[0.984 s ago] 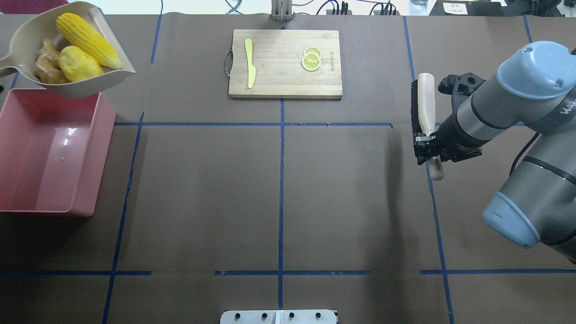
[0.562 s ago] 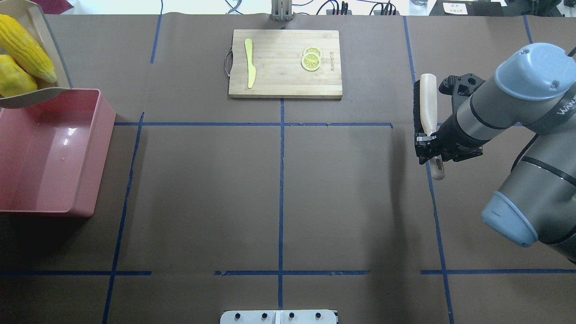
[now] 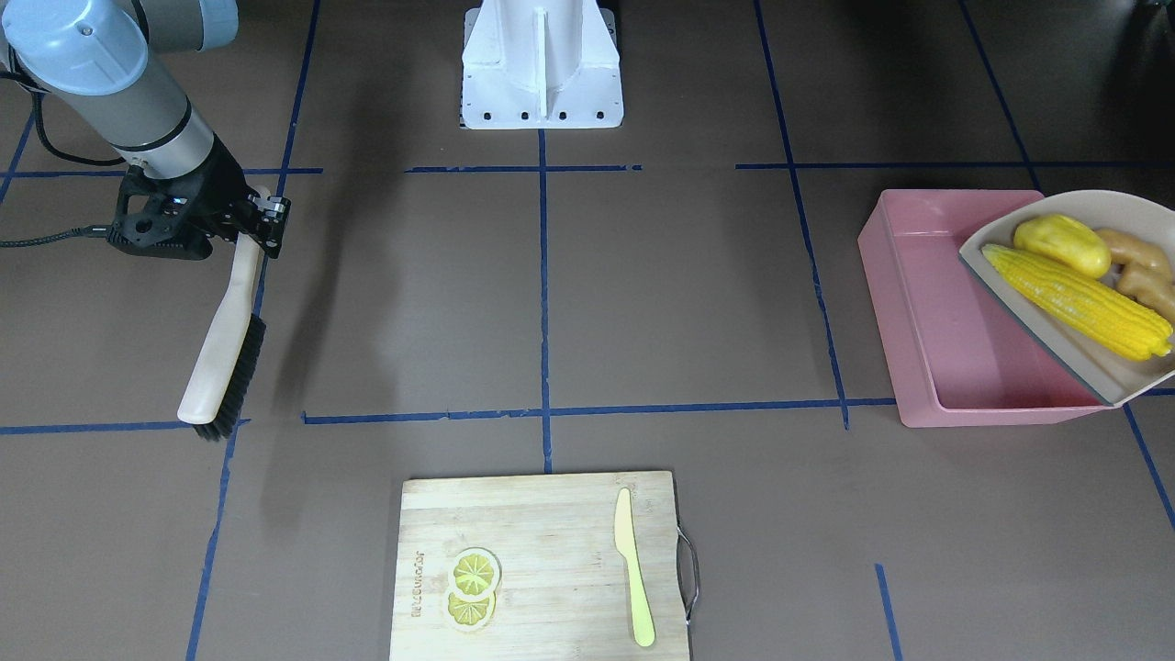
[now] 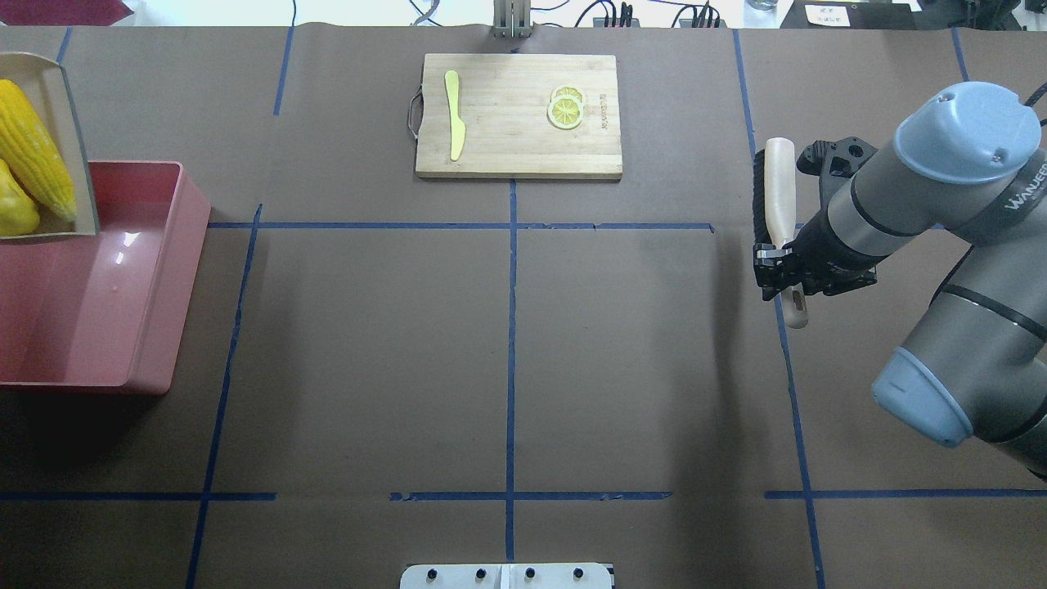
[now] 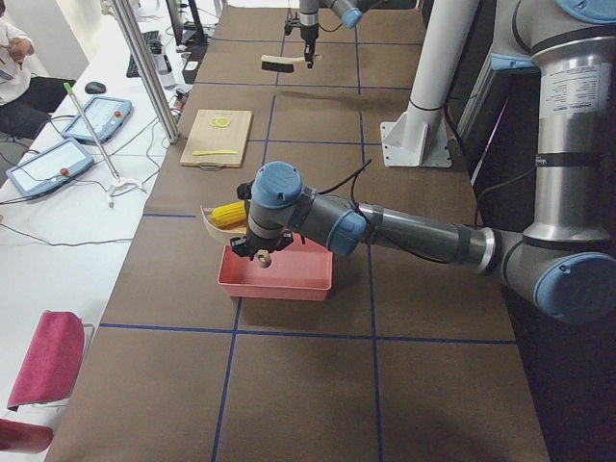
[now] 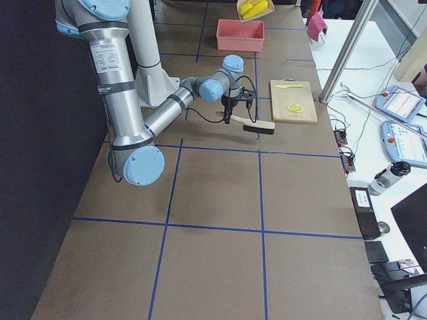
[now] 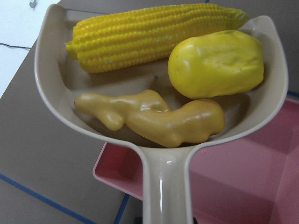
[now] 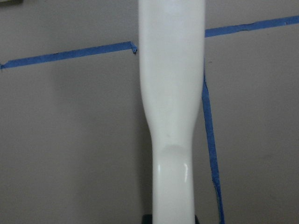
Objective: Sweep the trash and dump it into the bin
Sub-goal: 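Carry the dustpan over the pink bin with the left gripper and tip it, then lower the empty dustpan back onto the table with the left gripper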
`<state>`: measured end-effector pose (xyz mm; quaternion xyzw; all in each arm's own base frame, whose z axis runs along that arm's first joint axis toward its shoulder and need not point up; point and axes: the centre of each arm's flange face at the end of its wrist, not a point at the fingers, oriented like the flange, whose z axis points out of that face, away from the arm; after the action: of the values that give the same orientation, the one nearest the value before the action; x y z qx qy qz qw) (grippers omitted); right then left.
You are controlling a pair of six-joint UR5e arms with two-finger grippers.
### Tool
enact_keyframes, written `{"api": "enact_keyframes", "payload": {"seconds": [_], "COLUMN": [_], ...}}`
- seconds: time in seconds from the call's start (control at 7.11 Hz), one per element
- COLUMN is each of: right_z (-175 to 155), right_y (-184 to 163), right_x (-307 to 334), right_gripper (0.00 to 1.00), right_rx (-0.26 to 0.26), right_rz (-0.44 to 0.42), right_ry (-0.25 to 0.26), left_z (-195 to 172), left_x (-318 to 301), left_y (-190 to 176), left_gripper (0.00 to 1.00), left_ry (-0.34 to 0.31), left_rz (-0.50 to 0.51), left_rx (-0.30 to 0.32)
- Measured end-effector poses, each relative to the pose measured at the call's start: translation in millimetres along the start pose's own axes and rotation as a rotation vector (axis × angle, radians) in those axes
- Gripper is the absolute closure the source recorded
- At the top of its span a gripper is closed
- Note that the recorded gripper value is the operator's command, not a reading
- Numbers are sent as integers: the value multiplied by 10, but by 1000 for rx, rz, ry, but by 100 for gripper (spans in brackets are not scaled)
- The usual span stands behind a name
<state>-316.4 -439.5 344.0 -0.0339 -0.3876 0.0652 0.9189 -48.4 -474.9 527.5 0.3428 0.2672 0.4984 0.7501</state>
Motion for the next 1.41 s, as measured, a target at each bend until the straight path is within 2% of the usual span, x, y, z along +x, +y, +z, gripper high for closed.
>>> {"api": "enact_keyframes", "payload": {"seconds": [0.28, 0.56, 0.84, 0.98, 1.12, 1.27, 1.41], "right_z": [68, 123, 155, 166, 169, 167, 168], "right_y": [-32, -61, -77, -83, -85, -86, -88], "right_x": [28, 45, 56, 60, 59, 54, 44], "right_gripper": [100, 100, 100, 100, 100, 100, 100], "right_rx": [-6, -7, -7, -7, -7, -7, -6], "right_rz": [6, 8, 8, 8, 8, 8, 9], "right_ry": [11, 13, 13, 14, 14, 13, 12], "left_z": [-8, -30, -207, -256, -288, -309, -316], "left_x": [-81, -207, -428, -486, -510, -525, -517], "left_y": [91, -145, -445, -487, -518, -603, -756], "left_gripper": [100, 100, 100, 100, 100, 100, 100], "left_ry": [-16, -23, -74, -88, -90, -81, -65], "left_rz": [97, 267, 476, 527, 541, 513, 432], "left_rx": [-179, -292, -407, -448, -461, -433, -345]}}
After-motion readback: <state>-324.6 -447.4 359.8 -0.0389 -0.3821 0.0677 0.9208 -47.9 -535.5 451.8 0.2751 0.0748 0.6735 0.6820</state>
